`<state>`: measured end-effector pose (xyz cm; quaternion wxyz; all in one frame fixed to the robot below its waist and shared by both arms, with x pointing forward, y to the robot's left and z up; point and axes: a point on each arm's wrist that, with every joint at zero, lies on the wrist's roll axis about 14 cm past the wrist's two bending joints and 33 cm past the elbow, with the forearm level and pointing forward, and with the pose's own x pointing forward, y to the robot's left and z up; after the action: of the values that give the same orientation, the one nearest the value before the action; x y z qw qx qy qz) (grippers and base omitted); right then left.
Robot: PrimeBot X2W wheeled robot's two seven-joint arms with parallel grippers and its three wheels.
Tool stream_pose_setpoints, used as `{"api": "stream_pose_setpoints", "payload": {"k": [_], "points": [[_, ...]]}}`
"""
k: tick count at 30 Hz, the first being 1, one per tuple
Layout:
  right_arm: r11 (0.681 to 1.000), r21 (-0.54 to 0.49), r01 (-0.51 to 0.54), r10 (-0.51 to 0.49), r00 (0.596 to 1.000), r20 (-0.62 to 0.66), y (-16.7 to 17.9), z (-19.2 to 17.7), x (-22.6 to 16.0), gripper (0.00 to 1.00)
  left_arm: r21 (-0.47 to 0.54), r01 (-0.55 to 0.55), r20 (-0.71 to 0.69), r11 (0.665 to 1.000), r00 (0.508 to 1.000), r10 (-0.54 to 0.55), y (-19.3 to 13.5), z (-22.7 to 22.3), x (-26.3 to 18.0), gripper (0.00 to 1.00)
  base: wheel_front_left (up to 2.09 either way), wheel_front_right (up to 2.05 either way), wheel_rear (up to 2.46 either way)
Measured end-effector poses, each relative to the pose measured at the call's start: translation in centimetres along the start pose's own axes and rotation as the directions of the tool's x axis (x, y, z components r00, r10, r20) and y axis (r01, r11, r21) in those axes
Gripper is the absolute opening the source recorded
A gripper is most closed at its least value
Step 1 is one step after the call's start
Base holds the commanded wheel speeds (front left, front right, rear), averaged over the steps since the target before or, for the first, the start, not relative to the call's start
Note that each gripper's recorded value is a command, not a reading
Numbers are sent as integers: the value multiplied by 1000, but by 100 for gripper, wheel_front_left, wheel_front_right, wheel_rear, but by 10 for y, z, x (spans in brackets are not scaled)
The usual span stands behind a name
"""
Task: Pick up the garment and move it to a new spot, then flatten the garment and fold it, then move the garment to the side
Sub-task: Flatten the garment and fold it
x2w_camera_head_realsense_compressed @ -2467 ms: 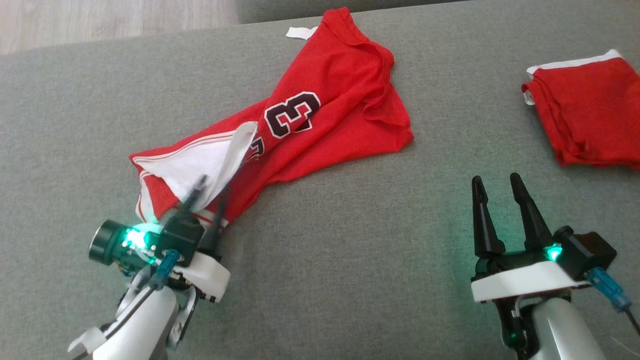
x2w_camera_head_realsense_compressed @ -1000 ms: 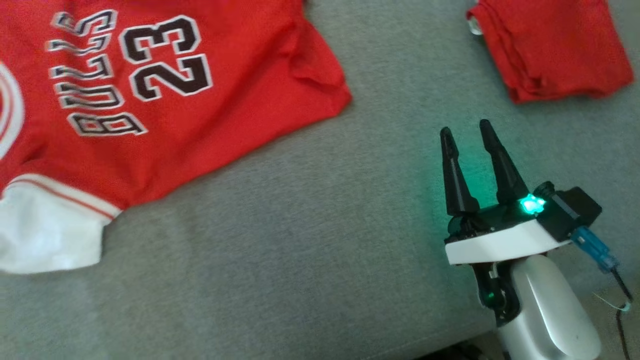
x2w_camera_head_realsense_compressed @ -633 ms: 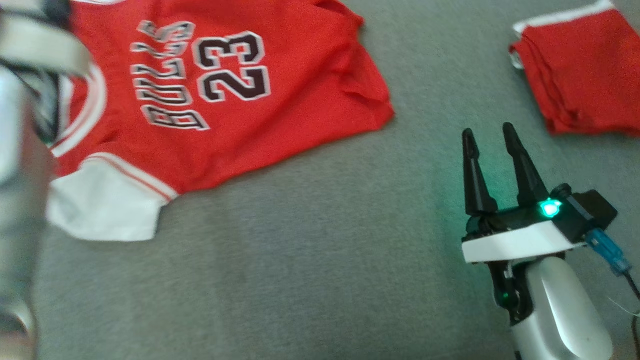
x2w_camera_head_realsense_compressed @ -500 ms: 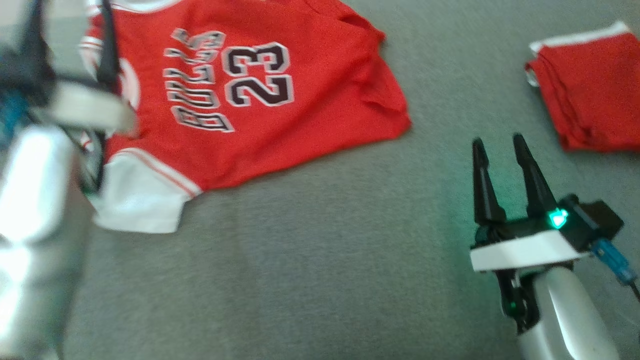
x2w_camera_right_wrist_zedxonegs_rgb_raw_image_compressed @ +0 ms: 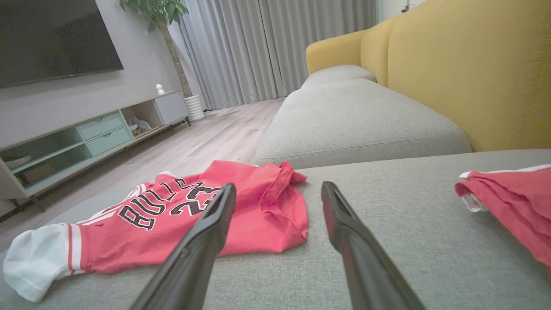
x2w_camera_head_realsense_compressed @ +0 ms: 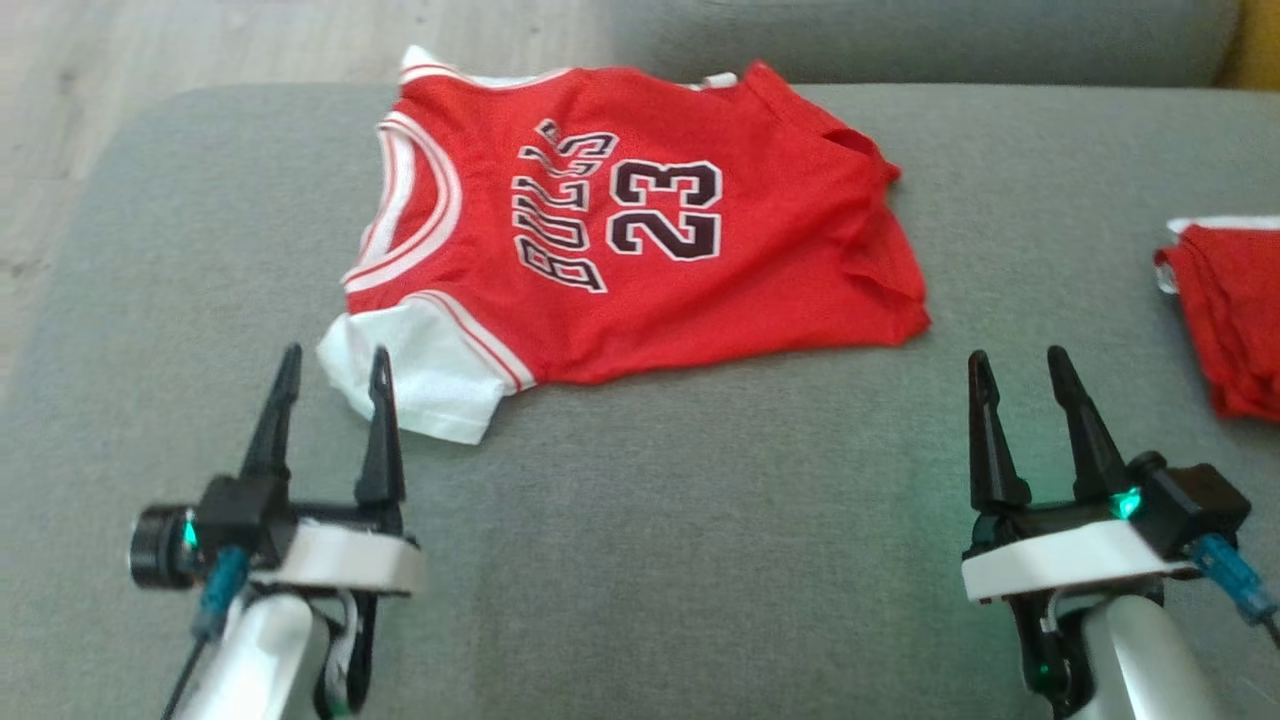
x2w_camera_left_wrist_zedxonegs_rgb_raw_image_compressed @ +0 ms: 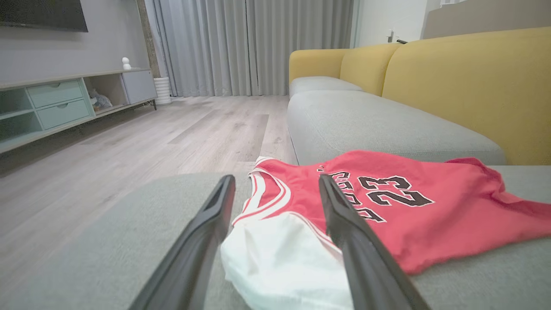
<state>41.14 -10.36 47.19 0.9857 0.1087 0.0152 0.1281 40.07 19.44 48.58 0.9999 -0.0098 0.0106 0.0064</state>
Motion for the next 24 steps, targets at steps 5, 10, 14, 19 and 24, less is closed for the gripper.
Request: {"api": "stream_pose_setpoints", "payload": {"k": [5, 10, 14, 19, 24], "points": [[999, -44, -22, 20, 999, -49, 4, -15, 4, 100, -16, -24, -10, 1000, 1000, 24, 2, -4, -9, 100, 0, 0, 0], [997, -79, 5, -22, 976, -216, -14, -56, 21, 100, -21, -15, -26, 1000, 1000, 15, -2, -11, -2, 100, 0, 0, 0], [999, -44, 14, -26, 962, -274, -17, -70, 50, 100, -27, -2, -40, 1000, 999, 1, -9, -17, 6, 100, 0, 0, 0], [994, 88, 66, -28, 929, -369, -14, -101, 67, 100, -33, -7, -72, 999, 997, 5, -8, -28, 9, 100, 0, 0, 0], [996, 74, 54, -21, 921, -390, -14, -106, 87, 100, -29, -9, -94, 1000, 996, 7, -7, -36, 9, 100, 0, 0, 0]]}}
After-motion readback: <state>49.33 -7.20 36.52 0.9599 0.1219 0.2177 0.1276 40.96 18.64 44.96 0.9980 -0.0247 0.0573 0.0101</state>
